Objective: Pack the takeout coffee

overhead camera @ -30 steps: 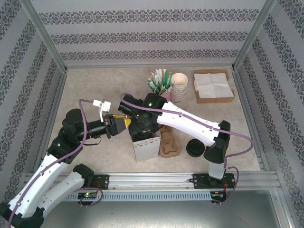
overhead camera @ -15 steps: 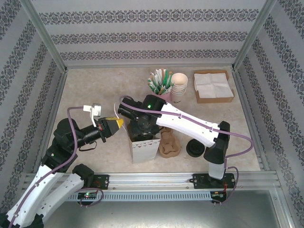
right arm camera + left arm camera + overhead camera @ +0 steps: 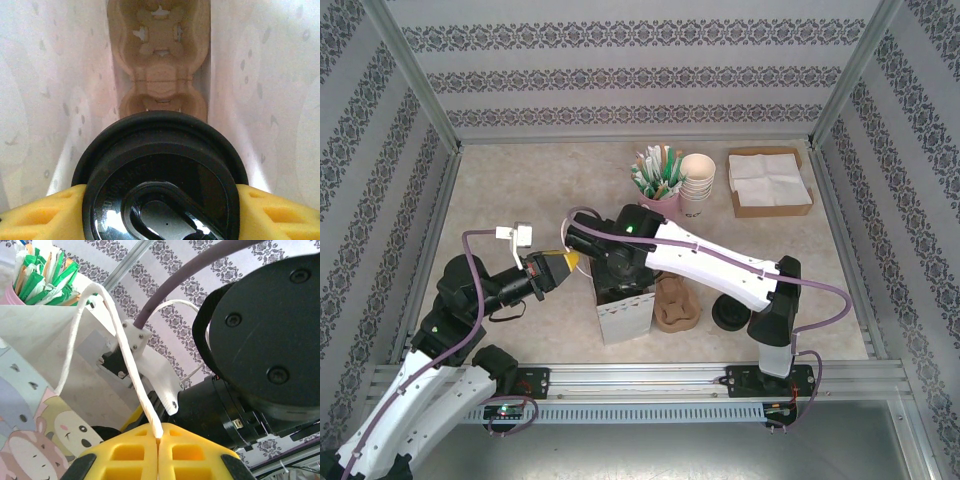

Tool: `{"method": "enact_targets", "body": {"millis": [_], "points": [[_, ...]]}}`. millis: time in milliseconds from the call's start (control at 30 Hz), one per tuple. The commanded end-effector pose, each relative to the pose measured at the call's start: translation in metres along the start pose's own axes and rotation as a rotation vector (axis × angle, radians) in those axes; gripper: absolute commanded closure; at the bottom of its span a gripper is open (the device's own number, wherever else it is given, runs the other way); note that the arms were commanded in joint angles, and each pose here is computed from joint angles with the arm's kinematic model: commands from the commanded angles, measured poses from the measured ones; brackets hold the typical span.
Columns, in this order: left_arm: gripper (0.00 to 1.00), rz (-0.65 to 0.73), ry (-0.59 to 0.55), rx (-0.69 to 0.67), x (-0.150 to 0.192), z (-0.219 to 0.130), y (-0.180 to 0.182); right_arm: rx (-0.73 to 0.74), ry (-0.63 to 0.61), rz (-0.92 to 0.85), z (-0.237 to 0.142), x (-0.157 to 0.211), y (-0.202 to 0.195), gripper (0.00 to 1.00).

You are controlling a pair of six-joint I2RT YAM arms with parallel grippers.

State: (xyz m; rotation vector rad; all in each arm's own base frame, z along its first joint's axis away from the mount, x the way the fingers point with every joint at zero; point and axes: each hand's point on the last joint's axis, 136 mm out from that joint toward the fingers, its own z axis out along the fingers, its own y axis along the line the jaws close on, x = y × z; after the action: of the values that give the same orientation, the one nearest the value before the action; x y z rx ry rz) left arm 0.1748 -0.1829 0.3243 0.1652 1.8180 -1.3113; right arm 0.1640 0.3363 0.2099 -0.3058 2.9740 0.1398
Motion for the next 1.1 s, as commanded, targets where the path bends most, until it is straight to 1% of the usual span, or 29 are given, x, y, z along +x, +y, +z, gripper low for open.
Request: {"method": "enact_targets", "body": {"millis": [0, 500, 1067], "points": [[0.93, -0.023, 0.005, -0.003, 0.005, 0.001, 0.003, 0.039, 0.012, 0.006, 0.002, 0.005, -0.002, 0.41], [0.94, -0.036, 0.004, -0.008, 0.008, 0.000, 0.007, 0.053, 0.009, -0.008, 0.015, 0.002, 0.005, 0.41], [0.94, -0.046, -0.001, -0.014, 0.008, 0.000, 0.008, 0.067, 0.020, -0.018, 0.033, 0.007, 0.002, 0.41]]}}
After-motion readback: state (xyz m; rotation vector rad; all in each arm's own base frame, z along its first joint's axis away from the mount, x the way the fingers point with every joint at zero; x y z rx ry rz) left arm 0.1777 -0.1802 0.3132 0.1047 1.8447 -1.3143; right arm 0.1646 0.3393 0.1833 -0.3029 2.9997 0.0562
